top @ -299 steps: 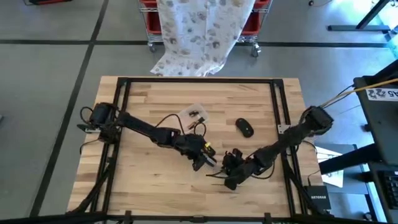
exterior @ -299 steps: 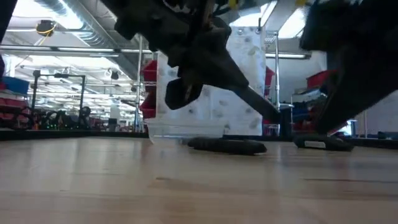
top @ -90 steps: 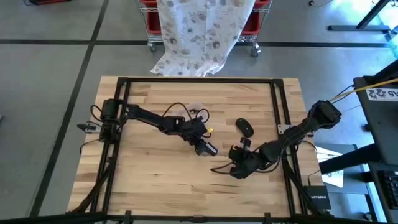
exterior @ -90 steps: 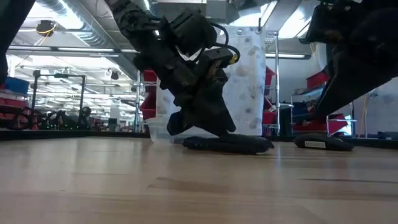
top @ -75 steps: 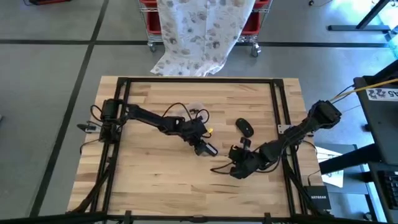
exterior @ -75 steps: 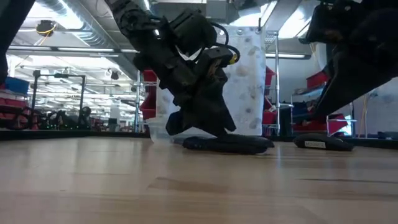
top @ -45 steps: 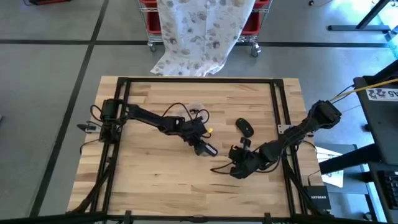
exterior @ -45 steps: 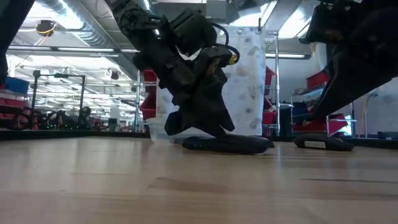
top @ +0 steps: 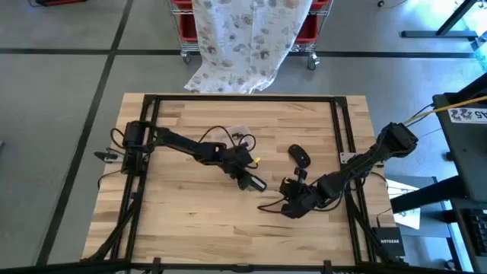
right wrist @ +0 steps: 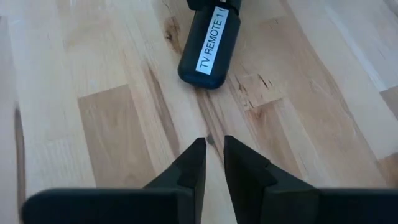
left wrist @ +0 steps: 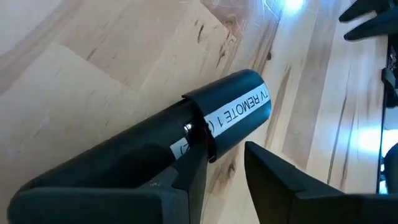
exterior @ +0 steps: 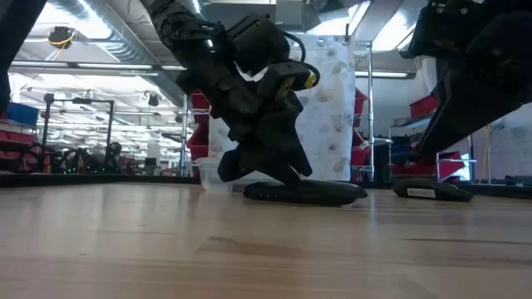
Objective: Insert battery
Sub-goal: Close the remote lid on the remote, then return to Home Position
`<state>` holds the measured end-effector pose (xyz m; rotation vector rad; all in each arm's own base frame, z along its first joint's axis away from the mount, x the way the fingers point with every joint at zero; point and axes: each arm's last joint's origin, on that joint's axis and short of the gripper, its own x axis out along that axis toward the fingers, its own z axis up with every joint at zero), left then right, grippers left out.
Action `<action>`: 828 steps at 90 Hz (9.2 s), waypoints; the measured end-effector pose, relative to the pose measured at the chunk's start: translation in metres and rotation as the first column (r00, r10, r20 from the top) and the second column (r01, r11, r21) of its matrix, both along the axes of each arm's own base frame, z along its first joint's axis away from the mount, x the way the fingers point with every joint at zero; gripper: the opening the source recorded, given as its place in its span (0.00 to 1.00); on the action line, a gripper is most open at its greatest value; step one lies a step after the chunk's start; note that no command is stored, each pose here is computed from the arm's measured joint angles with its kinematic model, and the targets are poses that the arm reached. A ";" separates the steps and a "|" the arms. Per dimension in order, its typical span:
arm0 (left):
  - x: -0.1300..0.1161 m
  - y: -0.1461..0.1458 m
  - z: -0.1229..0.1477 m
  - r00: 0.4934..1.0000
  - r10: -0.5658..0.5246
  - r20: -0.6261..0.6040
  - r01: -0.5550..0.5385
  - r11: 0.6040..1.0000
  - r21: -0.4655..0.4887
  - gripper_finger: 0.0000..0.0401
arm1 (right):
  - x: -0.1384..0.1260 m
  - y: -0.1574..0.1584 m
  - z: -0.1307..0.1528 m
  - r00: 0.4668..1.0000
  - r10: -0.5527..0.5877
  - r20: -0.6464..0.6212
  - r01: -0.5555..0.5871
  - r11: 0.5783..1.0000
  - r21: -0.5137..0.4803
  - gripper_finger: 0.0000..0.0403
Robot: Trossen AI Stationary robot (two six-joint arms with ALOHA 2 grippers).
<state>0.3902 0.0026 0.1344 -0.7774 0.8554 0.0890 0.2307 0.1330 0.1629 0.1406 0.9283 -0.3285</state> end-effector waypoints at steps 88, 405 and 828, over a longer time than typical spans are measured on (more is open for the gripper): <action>-0.014 0.013 0.035 1.000 0.026 0.007 -0.026 1.000 -0.001 0.23 | 0.000 0.000 0.001 1.000 -0.004 0.007 0.004 1.000 -0.007 0.10; -0.149 -0.083 0.149 0.974 0.191 -0.122 -0.135 0.920 0.368 0.22 | 0.112 -0.054 -0.044 0.990 0.017 0.143 -0.017 1.000 -0.005 0.68; -0.158 -0.081 0.106 0.808 0.588 -0.041 -0.545 0.772 0.326 0.00 | -0.072 -0.118 0.042 0.947 -0.322 0.015 0.315 0.933 0.172 0.44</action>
